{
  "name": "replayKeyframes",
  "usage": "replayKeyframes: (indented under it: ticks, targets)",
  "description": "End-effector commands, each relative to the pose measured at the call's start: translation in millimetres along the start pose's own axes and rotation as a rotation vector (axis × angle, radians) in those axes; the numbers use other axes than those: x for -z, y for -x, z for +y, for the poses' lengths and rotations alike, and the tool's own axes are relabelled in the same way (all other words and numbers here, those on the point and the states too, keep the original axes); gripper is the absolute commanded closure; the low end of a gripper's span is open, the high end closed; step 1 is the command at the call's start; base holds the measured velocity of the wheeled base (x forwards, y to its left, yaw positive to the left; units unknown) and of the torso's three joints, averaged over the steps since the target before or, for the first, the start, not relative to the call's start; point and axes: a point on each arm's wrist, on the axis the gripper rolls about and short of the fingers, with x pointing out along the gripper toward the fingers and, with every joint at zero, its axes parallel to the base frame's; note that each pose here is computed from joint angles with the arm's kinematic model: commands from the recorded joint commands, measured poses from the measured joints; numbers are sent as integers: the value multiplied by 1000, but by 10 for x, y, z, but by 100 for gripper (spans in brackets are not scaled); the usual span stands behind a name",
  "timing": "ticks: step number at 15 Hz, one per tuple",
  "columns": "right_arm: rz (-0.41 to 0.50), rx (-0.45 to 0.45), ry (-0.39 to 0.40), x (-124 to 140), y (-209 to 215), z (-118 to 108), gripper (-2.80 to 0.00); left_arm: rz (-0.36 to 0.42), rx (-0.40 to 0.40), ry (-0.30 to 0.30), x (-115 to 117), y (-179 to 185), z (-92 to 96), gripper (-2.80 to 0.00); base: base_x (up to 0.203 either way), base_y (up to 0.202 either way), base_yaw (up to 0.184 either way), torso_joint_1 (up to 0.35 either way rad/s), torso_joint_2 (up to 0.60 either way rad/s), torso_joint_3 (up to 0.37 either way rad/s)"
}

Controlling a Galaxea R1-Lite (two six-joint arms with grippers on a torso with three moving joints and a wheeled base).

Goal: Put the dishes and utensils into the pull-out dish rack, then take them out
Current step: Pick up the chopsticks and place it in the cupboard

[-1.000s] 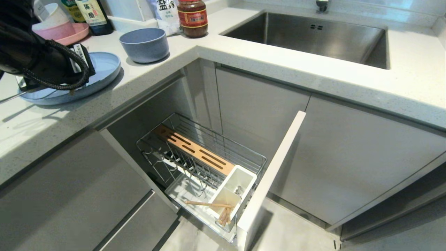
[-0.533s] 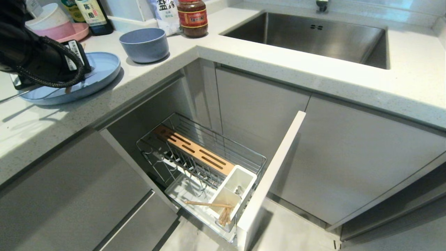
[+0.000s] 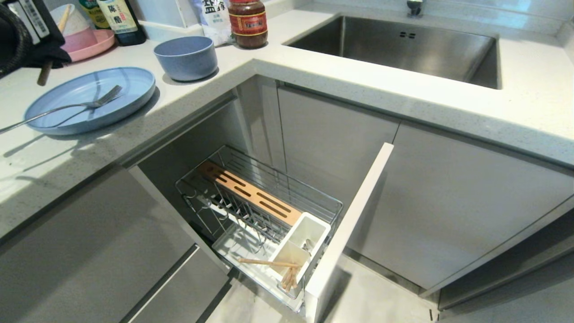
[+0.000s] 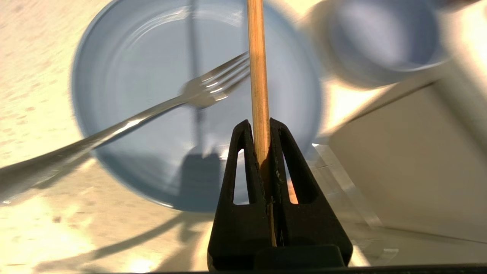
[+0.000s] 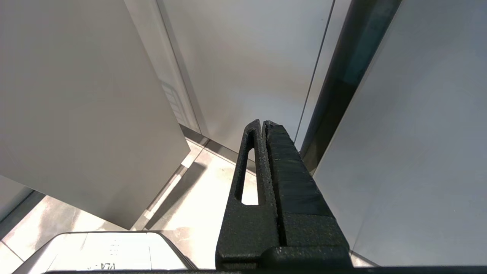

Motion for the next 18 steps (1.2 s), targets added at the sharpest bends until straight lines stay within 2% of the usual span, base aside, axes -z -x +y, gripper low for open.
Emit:
replayKeyframes:
  ticks: [1,5,9,11,14,18]
  targets:
    - [-3,0,0,5,2,0,0,-19,84,32,-19,237,-23,0,0,0,0,0,0,0]
    - [-3,0,-1,5,2,0,0,70,264,-1,175,419,-262,0,0,0,0,0,0,0]
    - [-3,0,0,5,2,0,0,197,404,-120,525,526,-505,0,0,0,0,0,0,0]
    - [-3,0,0,5,2,0,0,270,444,-219,753,503,-627,0,0,0,0,0,0,0]
    - [-3,0,-1,5,2,0,0,365,498,-422,1031,391,-679,0,0,0,0,0,0,0]
    - [-3,0,0,5,2,0,0,573,539,-678,1278,351,-580,0,0,0,0,0,0,0]
